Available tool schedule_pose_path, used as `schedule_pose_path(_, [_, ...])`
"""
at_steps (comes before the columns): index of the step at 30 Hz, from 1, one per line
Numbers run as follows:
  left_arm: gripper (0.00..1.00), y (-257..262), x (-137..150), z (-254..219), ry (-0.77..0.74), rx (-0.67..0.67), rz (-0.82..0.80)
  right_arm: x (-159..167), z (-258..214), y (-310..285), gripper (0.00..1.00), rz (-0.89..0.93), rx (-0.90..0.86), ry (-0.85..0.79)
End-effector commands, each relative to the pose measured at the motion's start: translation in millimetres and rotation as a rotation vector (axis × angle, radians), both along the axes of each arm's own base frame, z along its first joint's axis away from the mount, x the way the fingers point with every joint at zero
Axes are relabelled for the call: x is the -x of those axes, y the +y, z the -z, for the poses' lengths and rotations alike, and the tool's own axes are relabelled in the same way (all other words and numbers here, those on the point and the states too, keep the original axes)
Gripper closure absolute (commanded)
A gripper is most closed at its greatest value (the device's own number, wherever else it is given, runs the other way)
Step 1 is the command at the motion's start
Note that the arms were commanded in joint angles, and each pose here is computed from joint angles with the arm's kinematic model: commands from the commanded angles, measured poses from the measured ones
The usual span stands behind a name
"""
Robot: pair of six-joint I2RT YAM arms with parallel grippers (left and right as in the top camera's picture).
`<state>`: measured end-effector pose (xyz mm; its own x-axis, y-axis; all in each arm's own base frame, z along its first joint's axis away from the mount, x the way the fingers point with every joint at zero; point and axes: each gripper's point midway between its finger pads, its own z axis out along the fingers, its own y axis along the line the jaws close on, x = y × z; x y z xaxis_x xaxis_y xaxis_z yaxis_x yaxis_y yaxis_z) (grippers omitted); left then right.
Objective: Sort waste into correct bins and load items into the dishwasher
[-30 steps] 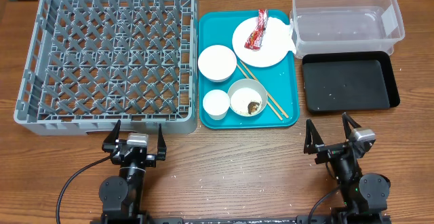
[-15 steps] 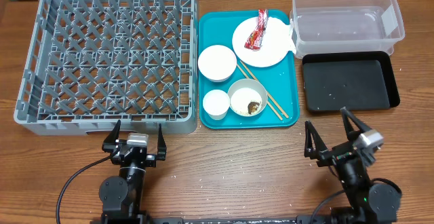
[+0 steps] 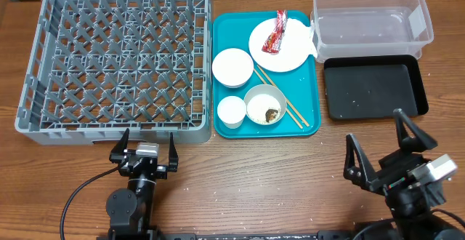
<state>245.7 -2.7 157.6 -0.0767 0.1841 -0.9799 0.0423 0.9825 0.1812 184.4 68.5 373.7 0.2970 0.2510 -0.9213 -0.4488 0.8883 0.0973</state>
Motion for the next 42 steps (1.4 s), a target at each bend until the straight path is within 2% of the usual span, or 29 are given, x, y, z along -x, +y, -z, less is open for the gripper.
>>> schedule_pose_path(1, [0.0,0,0,2,-0.001,-0.015,-0.002,-4,-25,12,0.0,-0.071,0.026,0.012])
schedule_pose_path(6, [0.0,0,0,2,-0.001,-0.015,-0.002,-28,-42,25,0.0,-0.136,0.052,0.088])
schedule_pose_path(13, [0.0,0,0,2,-0.001,-0.015,-0.002,-106,-45,32,0.0,-0.156,0.054,0.421])
schedule_pose_path(18, [0.0,0,0,2,-0.001,-0.015,-0.002,-147,-53,53,0.0,-0.206,0.068,0.565])
schedule_pose_path(23, [0.0,0,0,2,-0.001,-0.015,-0.002,-187,-42,79,0.0,-0.244,0.107,0.685])
schedule_pose_path(28, [0.0,0,0,2,-0.001,-0.015,-0.002,-226,-9,100,0.0,-0.177,0.147,0.802])
schedule_pose_path(31, [0.0,0,0,2,-0.001,-0.015,-0.002,-245,26,109,0.0,-0.09,0.194,0.883])
schedule_pose_path(37, [0.0,0,0,2,-0.001,-0.015,-0.002,-262,111,116,0.0,0.101,0.342,1.06])
schedule_pose_path(42, [0.0,0,0,2,-0.001,-0.015,-0.002,-273,160,123,0.0,0.126,0.405,1.148])
